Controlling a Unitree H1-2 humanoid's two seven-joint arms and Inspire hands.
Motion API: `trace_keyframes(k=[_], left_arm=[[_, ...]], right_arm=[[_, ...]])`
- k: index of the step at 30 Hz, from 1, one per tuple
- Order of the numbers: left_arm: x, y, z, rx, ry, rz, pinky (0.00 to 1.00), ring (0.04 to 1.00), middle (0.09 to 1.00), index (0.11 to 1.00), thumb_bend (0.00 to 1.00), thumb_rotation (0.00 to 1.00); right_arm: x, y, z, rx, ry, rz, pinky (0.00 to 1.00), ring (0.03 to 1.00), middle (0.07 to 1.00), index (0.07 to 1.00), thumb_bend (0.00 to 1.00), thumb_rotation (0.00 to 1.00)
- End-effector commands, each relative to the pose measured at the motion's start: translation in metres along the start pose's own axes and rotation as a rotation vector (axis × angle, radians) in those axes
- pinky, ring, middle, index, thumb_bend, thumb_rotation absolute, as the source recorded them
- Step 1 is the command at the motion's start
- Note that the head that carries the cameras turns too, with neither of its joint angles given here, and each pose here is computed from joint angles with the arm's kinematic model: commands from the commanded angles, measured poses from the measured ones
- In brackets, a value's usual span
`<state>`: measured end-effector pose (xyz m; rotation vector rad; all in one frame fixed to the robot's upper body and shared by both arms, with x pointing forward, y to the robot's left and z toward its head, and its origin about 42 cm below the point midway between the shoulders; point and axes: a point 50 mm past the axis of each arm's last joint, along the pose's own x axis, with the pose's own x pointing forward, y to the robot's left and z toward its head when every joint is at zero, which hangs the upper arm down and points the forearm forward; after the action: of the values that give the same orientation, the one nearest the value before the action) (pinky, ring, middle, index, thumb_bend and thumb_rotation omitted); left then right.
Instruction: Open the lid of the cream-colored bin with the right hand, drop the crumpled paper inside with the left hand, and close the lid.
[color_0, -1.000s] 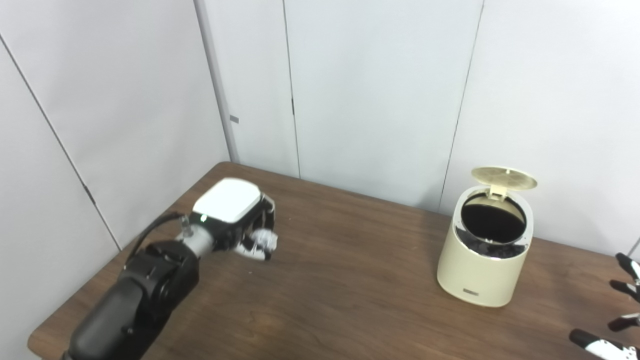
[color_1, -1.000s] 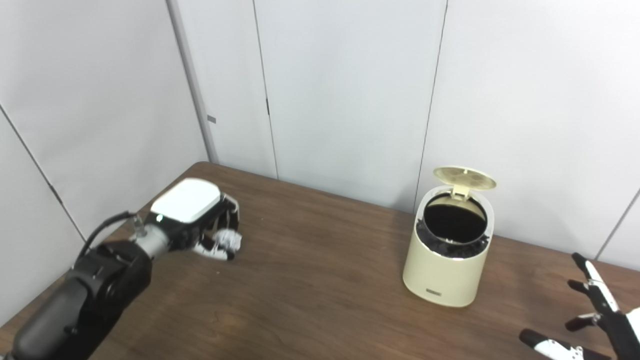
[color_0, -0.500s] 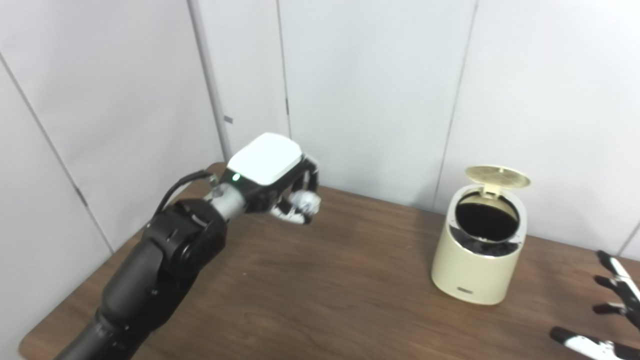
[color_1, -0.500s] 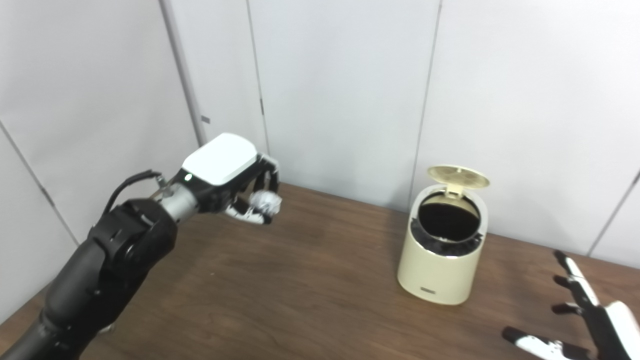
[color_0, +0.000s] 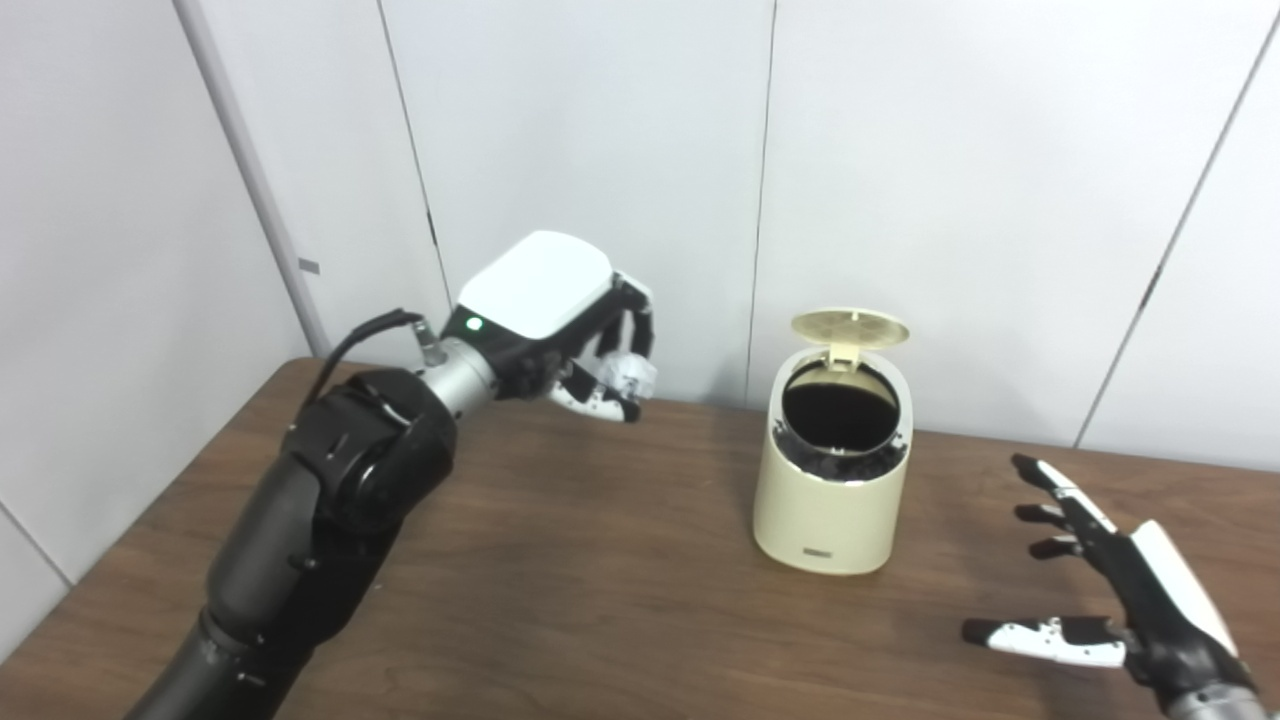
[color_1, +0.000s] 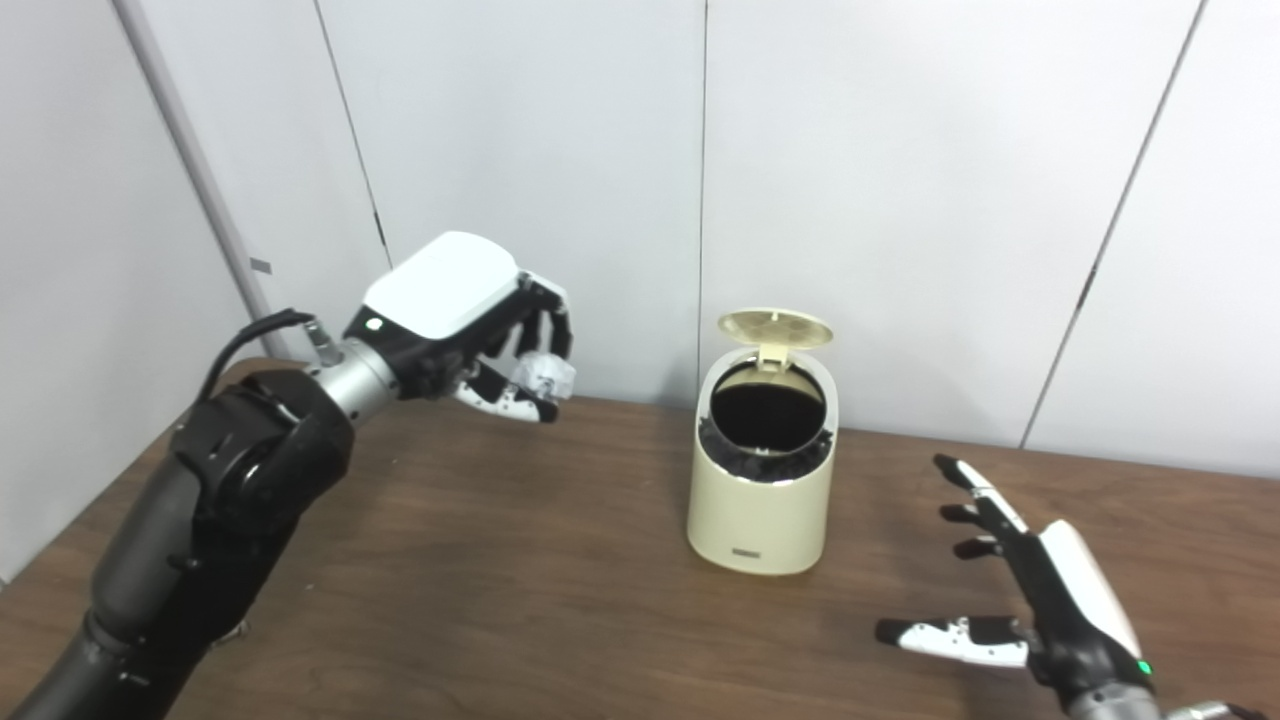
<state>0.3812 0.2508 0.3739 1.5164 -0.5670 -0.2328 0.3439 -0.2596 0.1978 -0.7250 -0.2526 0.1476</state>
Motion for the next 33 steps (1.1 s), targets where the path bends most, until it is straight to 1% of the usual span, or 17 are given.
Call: trace_keyframes(k=[1,2,4,6,7,8,13,14,16,19,24,26,33], left_arm=[[0.016,0.026,0.007,0.011,-0.041,0.097,0.23,0.268,0.395,0.504,0.51,0.00],[0.022,0.025,0.011,-0.011,-0.054,0.101,0.23,0.263,0.433,0.494,0.52,0.00],[0.030,0.023,0.017,-0.040,-0.071,0.105,0.24,0.268,0.465,0.485,0.52,0.00],[0.037,0.021,0.023,-0.050,-0.081,0.111,0.25,0.272,0.408,0.499,0.52,0.00],[0.041,0.020,0.026,-0.047,-0.093,0.116,0.24,0.260,0.446,0.489,0.52,0.00],[0.045,0.019,0.028,-0.042,-0.104,0.121,0.23,0.251,0.459,0.486,0.52,0.00],[0.060,0.016,0.039,-0.049,-0.135,0.130,0.22,0.247,0.473,0.483,0.52,0.00],[0.062,0.016,0.041,-0.051,-0.141,0.132,0.23,0.260,0.423,0.495,0.52,0.00],[0.065,0.015,0.045,-0.059,-0.154,0.138,0.24,0.265,0.398,0.502,0.51,0.00],[0.069,0.013,0.050,-0.070,-0.166,0.140,0.26,0.293,0.400,0.509,0.51,0.00],[0.074,0.010,0.061,-0.102,-0.161,0.129,0.28,0.307,0.400,0.514,0.51,0.00],[0.076,0.009,0.066,-0.110,-0.162,0.133,0.27,0.306,0.398,0.513,0.51,0.00],[0.086,-0.004,0.072,-0.107,-0.182,0.158,0.26,0.290,0.394,0.507,0.51,0.00]], right_arm=[[0.010,-0.008,0.016,-0.007,-0.092,-0.043,0.68,0.813,0.913,0.906,0.86,0.26],[0.011,-0.006,0.016,-0.005,-0.090,-0.043,0.68,0.814,0.911,0.904,0.86,0.24],[0.011,-0.003,0.017,-0.004,-0.087,-0.042,0.67,0.815,0.912,0.904,0.86,0.24],[0.011,-0.001,0.019,-0.001,-0.085,-0.040,0.66,0.812,0.916,0.907,0.86,0.25],[0.011,0.000,0.020,0.001,-0.085,-0.041,0.66,0.815,0.918,0.909,0.86,0.24],[0.011,0.001,0.021,0.002,-0.085,-0.042,0.67,0.817,0.917,0.908,0.85,0.24],[0.011,0.005,0.021,0.001,-0.081,-0.047,0.68,0.822,0.915,0.907,0.85,0.21],[0.010,0.006,0.021,0.001,-0.076,-0.047,0.68,0.826,0.917,0.910,0.85,0.21],[0.010,0.008,0.022,-0.002,-0.065,-0.045,0.69,0.834,0.922,0.914,0.84,0.22],[0.010,0.009,0.024,-0.008,-0.054,-0.039,0.71,0.847,0.930,0.921,0.84,0.23],[0.010,0.011,0.024,-0.001,-0.054,-0.042,0.70,0.844,0.934,0.921,0.84,0.23],[0.010,0.012,0.025,-0.004,-0.056,-0.045,0.69,0.839,0.934,0.922,0.85,0.24],[0.009,0.014,0.028,-0.001,-0.058,-0.051,0.71,0.846,0.929,0.918,0.85,0.25]])
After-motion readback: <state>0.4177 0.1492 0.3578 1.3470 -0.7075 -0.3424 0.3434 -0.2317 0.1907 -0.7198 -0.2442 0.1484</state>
